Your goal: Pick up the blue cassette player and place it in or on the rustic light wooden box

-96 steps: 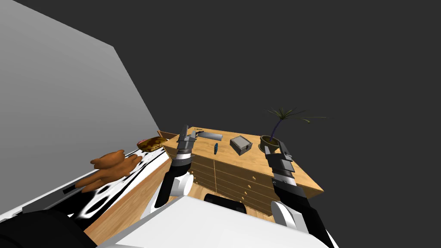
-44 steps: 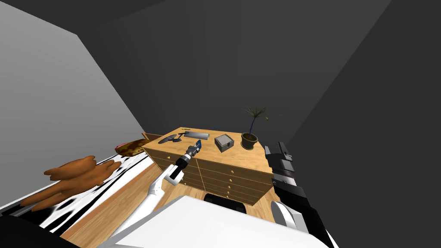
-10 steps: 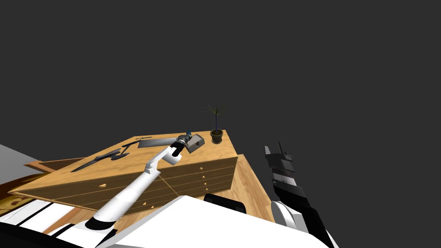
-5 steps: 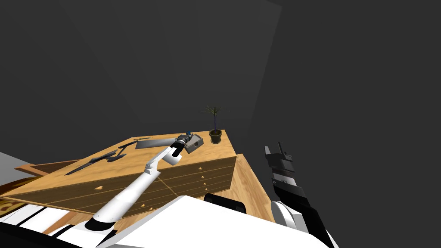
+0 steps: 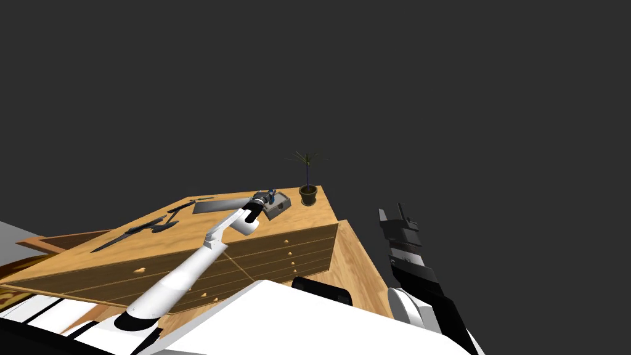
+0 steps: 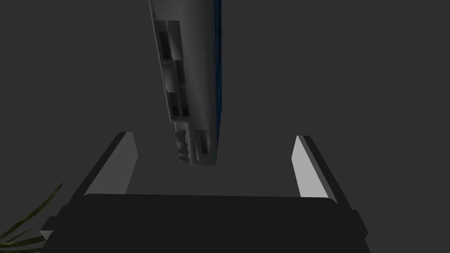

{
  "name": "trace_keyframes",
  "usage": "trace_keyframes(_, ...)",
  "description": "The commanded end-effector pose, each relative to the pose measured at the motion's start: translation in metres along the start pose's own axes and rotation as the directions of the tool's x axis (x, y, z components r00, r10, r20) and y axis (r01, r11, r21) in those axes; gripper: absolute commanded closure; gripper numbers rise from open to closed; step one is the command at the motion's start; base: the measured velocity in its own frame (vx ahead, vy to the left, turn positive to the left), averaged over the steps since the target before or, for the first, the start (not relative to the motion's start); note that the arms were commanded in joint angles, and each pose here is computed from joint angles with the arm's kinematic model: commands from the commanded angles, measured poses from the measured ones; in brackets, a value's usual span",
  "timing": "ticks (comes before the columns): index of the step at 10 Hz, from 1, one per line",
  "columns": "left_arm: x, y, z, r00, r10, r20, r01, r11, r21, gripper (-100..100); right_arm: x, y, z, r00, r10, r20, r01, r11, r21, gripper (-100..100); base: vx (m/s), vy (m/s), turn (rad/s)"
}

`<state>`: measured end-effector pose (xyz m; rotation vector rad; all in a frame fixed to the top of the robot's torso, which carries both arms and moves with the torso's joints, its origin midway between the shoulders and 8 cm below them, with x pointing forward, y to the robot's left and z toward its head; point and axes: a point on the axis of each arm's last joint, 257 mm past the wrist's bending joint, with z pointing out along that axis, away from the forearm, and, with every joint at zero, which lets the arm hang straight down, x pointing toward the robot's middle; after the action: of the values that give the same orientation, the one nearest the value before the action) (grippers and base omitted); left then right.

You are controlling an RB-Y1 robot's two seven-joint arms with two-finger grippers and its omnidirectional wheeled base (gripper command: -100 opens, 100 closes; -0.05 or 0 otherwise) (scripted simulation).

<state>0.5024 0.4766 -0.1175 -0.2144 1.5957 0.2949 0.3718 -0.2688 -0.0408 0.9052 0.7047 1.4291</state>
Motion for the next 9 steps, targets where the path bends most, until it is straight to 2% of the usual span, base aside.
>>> trace_keyframes(1, -0.009, 0.001, 0.000, 1.000, -0.001, -0.002, 0.001, 1.000, -0.007, -100, 0.000, 0.000, 0.000, 1.000, 0.000, 0.000, 0.000, 1.000, 0.000, 0, -0.005, 0.008, -0.022)
trace_keyframes(7, -0.036, -0.001, -0.007, 1.000, 0.001, -0.013, -0.001, 1.000, -0.011, -100, 0.000, 0.000, 0.000, 1.000, 0.000, 0.000, 0.000, 1.000, 0.000, 0, -0.005, 0.007, -0.019)
trace_keyframes(8, -0.033, 0.000, -0.006, 1.000, 0.001, -0.010, -0.001, 1.000, -0.010, -100, 0.000, 0.000, 0.000, 1.000, 0.000, 0.000, 0.000, 1.000, 0.000, 0, 0.000, 0.000, 0.000)
trace_keyframes(9, -0.033, 0.000, -0.006, 1.000, 0.001, -0.011, -0.001, 1.000, -0.012, 0, 0.000, 0.000, 0.000, 1.000, 0.000, 0.000, 0.000, 1.000, 0.000, 0, 0.000, 0.000, 0.000)
